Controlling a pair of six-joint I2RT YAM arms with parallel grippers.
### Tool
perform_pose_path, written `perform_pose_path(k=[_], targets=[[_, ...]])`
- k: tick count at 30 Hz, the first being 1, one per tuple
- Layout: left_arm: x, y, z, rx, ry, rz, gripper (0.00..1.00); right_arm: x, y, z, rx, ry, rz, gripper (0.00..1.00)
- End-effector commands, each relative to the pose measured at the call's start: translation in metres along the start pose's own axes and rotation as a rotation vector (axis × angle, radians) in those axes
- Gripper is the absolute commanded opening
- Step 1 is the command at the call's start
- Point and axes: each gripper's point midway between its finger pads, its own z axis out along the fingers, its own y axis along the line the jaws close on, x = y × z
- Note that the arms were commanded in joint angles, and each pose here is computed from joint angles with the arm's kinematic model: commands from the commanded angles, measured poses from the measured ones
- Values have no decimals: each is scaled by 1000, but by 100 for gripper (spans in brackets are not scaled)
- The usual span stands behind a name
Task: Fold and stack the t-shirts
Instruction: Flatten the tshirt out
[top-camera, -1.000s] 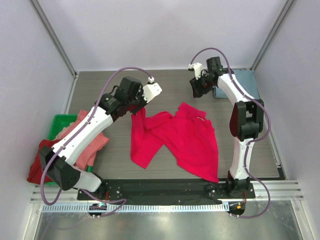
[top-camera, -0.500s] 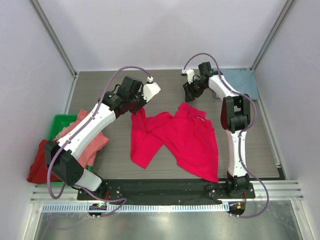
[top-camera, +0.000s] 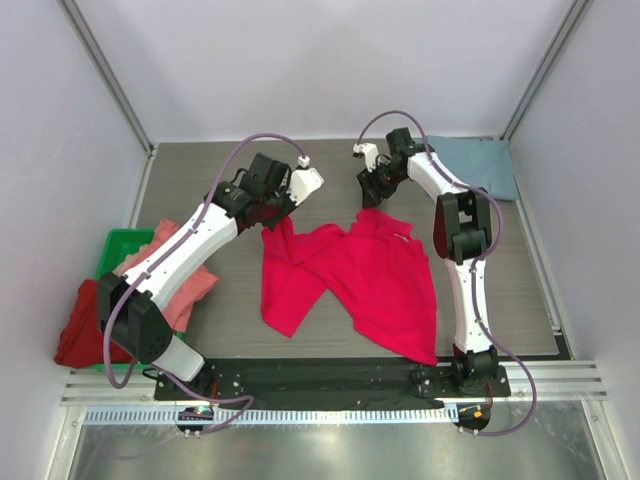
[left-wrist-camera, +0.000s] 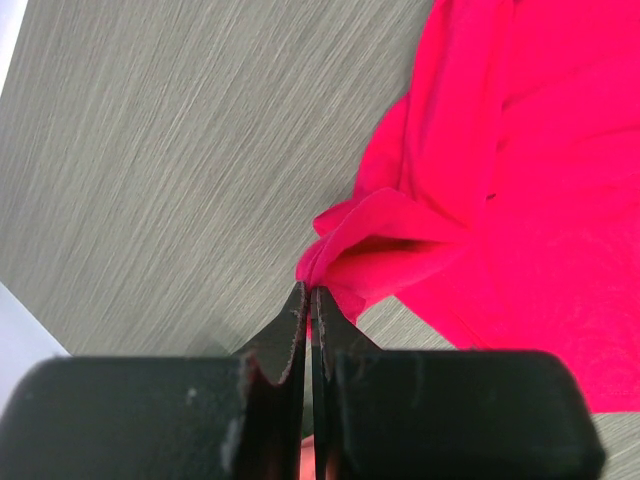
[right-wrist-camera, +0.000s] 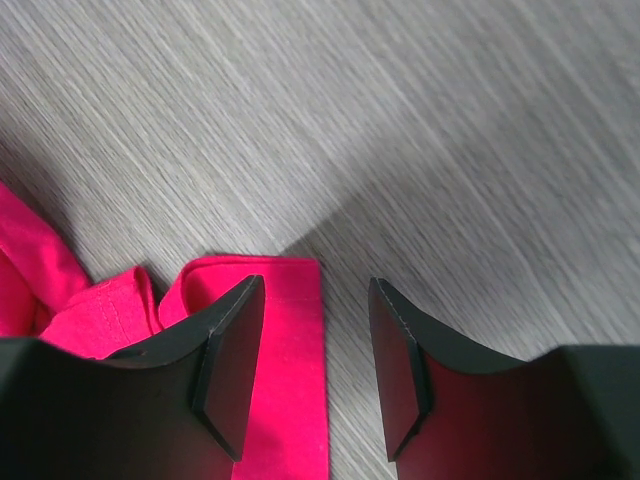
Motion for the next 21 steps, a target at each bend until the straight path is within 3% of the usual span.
perform_pose_path(k=[1, 5, 10, 21], targets=[[-13, 10, -2, -33, -39, -21, 0, -9, 3, 2, -7, -7, -41, 51], [-12, 11, -1, -36, -36, -23, 0, -5, 3, 6, -7, 12, -42, 49], [-13, 12, 0, -35, -36, -23, 0, -1, 3, 10, -5, 29, -40, 29], [-17, 16, 1, -55, -43, -20, 0, 20, 19, 11, -12, 124, -105, 31]])
